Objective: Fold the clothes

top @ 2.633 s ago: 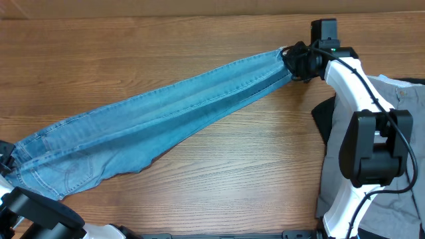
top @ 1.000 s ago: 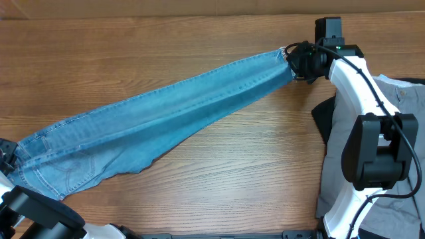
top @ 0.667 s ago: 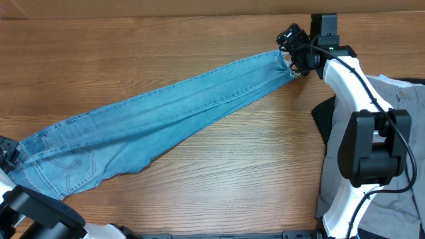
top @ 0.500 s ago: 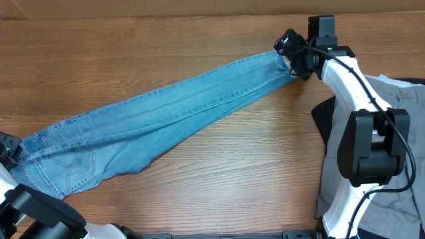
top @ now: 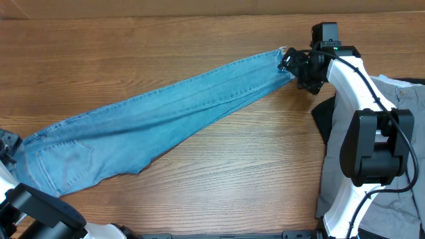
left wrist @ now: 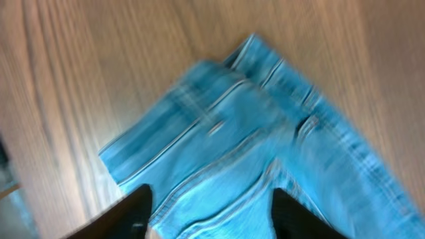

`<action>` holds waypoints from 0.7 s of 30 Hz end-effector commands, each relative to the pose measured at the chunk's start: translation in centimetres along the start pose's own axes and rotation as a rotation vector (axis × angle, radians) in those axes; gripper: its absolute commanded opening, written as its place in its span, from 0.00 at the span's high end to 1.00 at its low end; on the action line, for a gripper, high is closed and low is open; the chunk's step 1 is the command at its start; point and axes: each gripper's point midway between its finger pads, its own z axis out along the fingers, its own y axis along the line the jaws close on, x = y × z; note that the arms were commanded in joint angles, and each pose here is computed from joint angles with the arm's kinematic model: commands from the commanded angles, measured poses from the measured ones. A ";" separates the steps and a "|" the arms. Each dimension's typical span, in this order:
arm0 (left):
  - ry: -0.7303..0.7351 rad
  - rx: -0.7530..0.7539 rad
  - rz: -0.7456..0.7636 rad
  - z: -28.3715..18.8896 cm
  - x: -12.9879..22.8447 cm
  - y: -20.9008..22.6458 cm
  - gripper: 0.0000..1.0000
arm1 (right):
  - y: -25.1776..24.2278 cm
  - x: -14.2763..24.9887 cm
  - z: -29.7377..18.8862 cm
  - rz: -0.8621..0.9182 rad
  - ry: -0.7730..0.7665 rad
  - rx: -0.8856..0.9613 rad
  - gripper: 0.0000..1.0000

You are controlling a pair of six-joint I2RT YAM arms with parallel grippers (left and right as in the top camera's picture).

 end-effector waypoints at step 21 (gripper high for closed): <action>0.294 0.128 0.145 5.4 10.2 -2.0 0.66 | 0.4 0.8 0.9 -0.059 0.042 -0.012 0.42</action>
